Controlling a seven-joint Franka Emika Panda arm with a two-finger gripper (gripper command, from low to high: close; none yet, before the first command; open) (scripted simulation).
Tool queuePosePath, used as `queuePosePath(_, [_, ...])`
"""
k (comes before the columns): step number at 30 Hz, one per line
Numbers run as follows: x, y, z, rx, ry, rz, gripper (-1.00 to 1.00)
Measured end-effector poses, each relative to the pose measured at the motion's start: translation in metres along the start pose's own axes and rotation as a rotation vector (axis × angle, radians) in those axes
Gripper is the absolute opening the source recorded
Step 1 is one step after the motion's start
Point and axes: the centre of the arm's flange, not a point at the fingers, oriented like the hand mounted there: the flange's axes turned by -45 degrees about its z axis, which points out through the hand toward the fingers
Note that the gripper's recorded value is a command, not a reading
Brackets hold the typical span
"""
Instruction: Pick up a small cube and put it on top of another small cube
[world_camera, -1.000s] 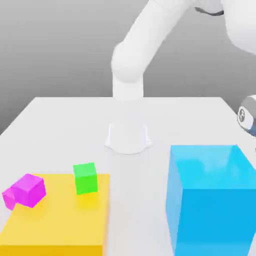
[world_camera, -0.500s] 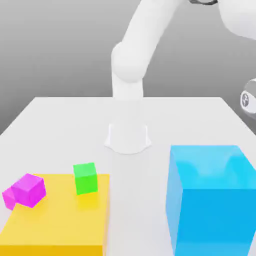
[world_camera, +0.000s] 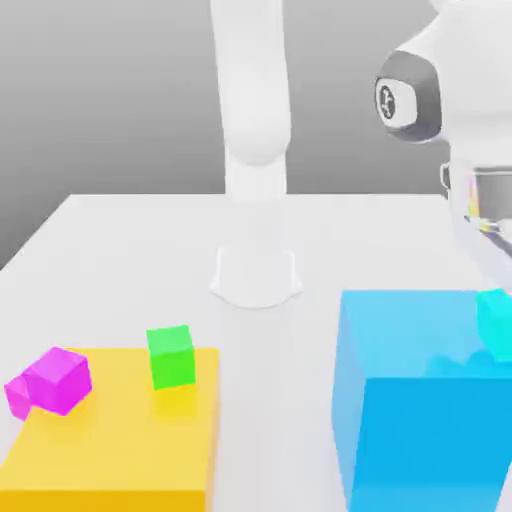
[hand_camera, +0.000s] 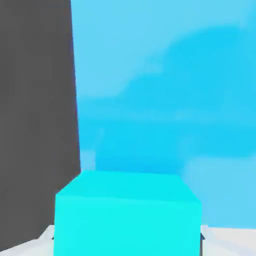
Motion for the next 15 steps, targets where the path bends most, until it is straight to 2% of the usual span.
queuePosePath(8, [0.199,-0.017,-0.025,0.023,0.116,0.134,-1.00])
queuePosePath(15, [0.383,0.045,-0.023,-0.028,0.205,0.254,-1.00])
